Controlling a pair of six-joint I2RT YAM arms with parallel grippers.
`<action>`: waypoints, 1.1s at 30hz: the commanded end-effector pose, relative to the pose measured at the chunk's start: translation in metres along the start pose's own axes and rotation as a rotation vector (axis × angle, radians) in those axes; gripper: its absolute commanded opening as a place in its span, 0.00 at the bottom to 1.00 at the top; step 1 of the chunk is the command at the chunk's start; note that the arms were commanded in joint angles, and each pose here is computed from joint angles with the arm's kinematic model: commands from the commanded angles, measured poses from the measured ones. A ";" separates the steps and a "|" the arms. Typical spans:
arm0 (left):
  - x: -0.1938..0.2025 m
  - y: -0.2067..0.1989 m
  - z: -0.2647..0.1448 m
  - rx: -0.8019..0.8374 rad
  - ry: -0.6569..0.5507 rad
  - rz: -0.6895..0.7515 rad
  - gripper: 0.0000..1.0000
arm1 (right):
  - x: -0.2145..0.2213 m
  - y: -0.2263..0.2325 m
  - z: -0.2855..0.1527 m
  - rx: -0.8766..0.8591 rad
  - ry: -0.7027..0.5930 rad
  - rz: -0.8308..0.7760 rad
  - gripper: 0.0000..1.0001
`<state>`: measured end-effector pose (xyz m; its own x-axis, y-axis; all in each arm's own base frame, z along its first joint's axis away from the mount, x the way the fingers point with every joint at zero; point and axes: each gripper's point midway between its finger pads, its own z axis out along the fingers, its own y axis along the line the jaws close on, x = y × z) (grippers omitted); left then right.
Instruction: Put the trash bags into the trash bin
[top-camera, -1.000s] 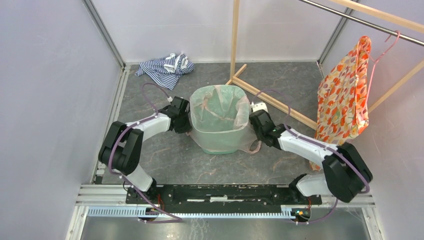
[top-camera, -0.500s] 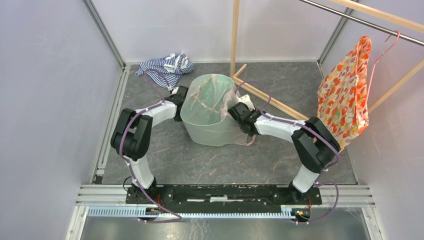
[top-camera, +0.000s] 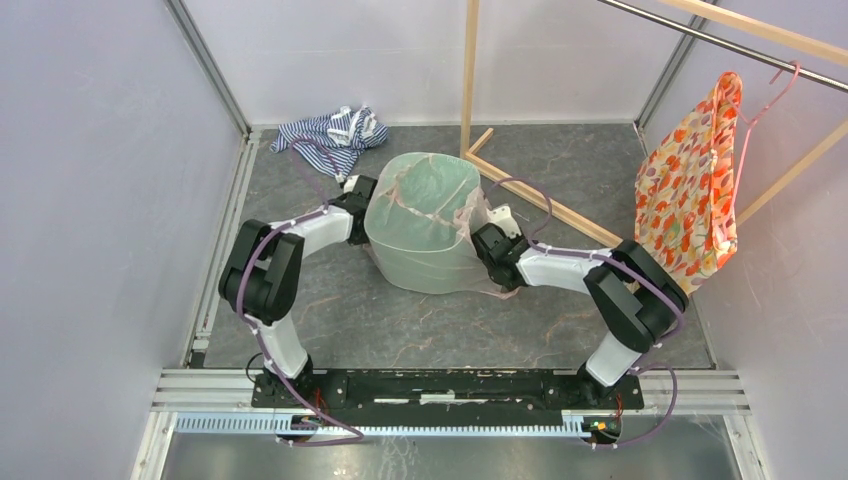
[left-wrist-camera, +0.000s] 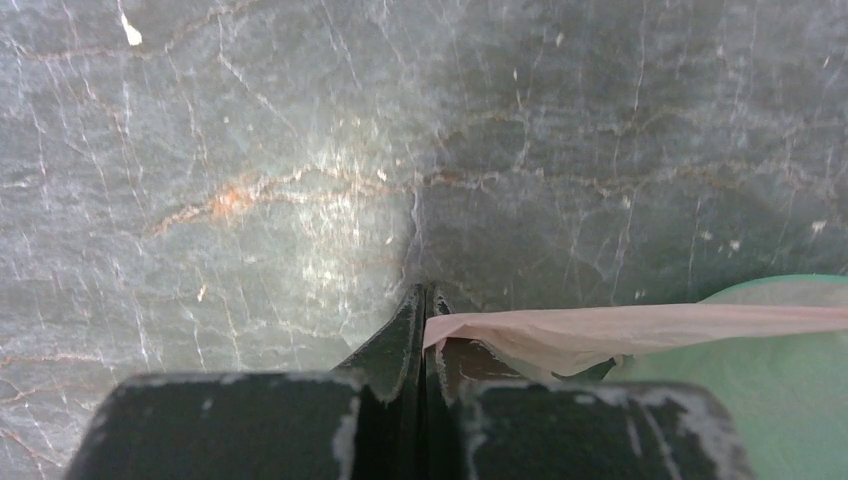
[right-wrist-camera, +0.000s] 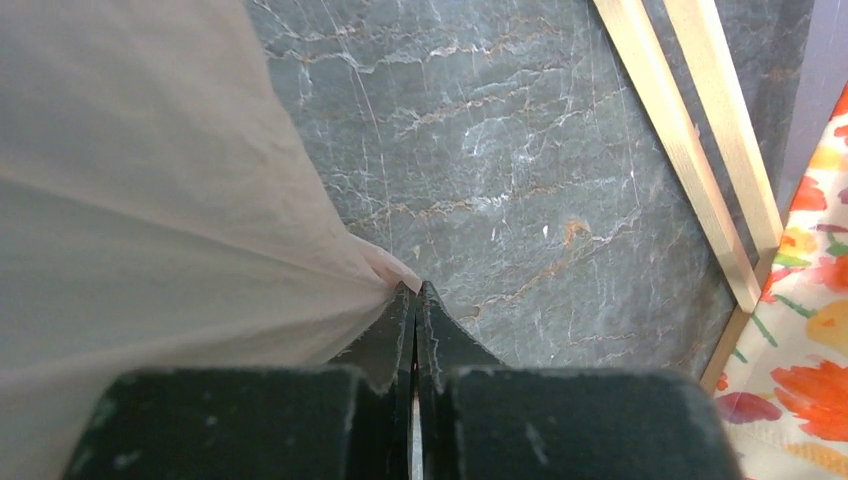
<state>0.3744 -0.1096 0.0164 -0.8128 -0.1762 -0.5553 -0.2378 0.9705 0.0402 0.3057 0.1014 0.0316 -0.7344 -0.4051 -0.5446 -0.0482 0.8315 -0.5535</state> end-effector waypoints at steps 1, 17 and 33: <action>0.081 0.046 -0.007 -0.133 0.211 0.101 0.02 | 0.044 -0.044 -0.001 0.174 0.086 -0.135 0.00; 0.107 0.040 -0.049 0.084 0.192 -0.099 0.20 | -0.016 -0.024 -0.049 -0.348 -0.125 0.177 0.52; 0.068 0.039 -0.084 0.160 0.029 -0.142 0.55 | -0.146 -0.099 -0.172 -0.465 -0.400 0.333 0.76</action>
<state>0.2586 -0.1016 0.0285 -0.8377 -0.2826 -0.4673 -0.2409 0.9592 -0.1482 0.3038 0.1311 0.2218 -0.5203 -0.1651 -0.8379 -0.1746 0.9810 -0.0848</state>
